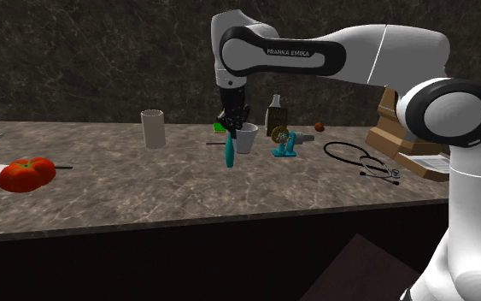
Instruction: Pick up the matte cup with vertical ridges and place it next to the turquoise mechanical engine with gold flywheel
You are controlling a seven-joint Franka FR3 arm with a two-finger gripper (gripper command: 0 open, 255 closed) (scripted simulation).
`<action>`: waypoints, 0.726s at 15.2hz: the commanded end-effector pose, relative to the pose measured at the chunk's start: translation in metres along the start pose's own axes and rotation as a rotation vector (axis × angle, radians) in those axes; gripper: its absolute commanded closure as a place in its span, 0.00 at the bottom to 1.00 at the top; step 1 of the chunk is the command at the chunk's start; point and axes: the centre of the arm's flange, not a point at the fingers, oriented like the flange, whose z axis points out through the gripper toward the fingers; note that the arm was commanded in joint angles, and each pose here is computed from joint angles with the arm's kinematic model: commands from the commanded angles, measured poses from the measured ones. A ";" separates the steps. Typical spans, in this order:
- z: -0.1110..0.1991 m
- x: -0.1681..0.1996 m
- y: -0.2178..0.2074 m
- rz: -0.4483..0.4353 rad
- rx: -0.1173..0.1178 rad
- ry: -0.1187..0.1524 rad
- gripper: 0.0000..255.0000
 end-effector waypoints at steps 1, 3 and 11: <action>-0.011 -0.001 0.002 0.000 0.000 0.000 1.00; -0.019 -0.001 0.003 0.000 0.000 0.000 1.00; 0.000 -0.021 0.105 0.000 0.000 0.000 1.00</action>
